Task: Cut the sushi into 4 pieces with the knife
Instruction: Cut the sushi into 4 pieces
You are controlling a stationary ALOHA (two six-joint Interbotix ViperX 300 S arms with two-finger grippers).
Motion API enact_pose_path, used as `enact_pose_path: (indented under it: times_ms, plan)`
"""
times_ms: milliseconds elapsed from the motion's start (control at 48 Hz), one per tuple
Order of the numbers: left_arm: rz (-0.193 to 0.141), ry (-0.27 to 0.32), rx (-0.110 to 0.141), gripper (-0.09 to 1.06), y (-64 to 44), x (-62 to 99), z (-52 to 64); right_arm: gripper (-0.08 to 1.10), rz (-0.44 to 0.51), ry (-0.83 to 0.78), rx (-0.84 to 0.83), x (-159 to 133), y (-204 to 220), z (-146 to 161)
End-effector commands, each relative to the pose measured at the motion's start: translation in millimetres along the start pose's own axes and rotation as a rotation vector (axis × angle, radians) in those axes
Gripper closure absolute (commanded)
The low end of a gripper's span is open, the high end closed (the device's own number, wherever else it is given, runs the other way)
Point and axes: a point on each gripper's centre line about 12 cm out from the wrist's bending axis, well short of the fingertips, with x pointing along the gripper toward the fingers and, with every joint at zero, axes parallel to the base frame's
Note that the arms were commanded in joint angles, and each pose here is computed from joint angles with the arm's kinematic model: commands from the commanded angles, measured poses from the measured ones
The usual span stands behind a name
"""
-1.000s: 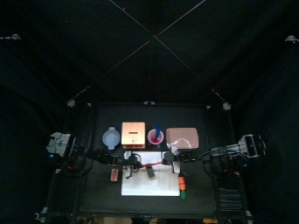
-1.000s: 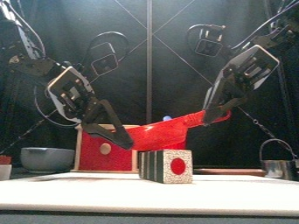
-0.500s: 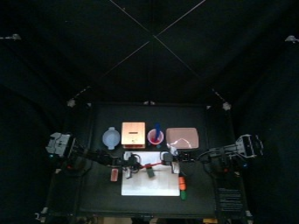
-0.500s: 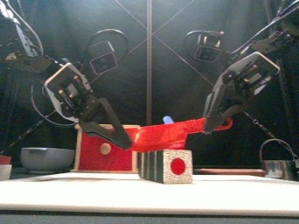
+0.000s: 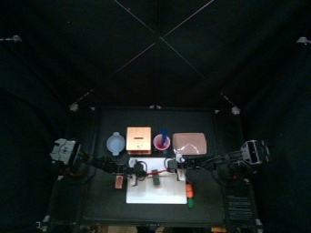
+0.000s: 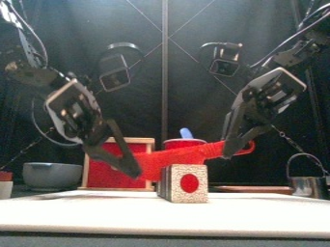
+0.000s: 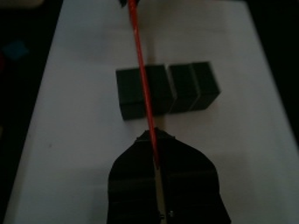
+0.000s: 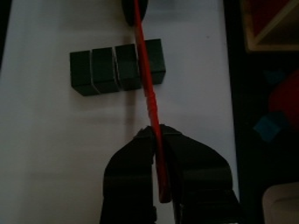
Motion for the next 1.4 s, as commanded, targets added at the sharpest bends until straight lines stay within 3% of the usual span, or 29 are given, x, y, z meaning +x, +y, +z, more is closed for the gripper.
enact_pose_path:
  times_ms: [21, 125, 250, 375, 625, 958, 1167, 1312, 1396]
  plan:
    - [-0.004, -0.030, 0.000, 0.79, -2.3, 5.5, 10.5, 0.84, -0.028, -0.051, 0.034, 2, -11, 15]
    - [0.010, -0.015, 0.001, 0.79, 3.2, 9.1, 5.9, 0.85, -0.032, -0.023, 0.054, 8, -12, 8]
    - [0.046, -0.005, -0.005, 0.79, 19.9, 11.1, 3.1, 0.85, -0.042, 0.003, 0.070, 14, -16, -1]
    - [0.075, -0.008, 0.016, 0.79, 34.5, 10.4, 5.7, 0.85, -0.062, 0.005, 0.086, 15, -25, -2]
    - [0.108, -0.025, 0.036, 0.79, 48.9, 5.0, 12.0, 0.85, -0.095, -0.020, 0.095, 11, -41, 5]
    - [0.088, -0.078, 0.038, 0.79, 41.8, -9.9, 35.2, 0.85, -0.065, -0.075, 0.076, -6, -28, 21]
    - [0.013, -0.163, 0.065, 0.79, 11.3, -29.7, 59.9, 0.85, -0.026, -0.154, 0.055, -31, -11, 39]
    - [-0.036, -0.175, 0.086, 0.79, -8.8, -32.9, 61.9, 0.85, 0.004, -0.177, 0.062, -39, 1, 42]
    - [-0.048, -0.168, 0.083, 0.79, -15.0, -30.7, 60.2, 0.85, 0.016, -0.171, 0.060, -39, 6, 39]
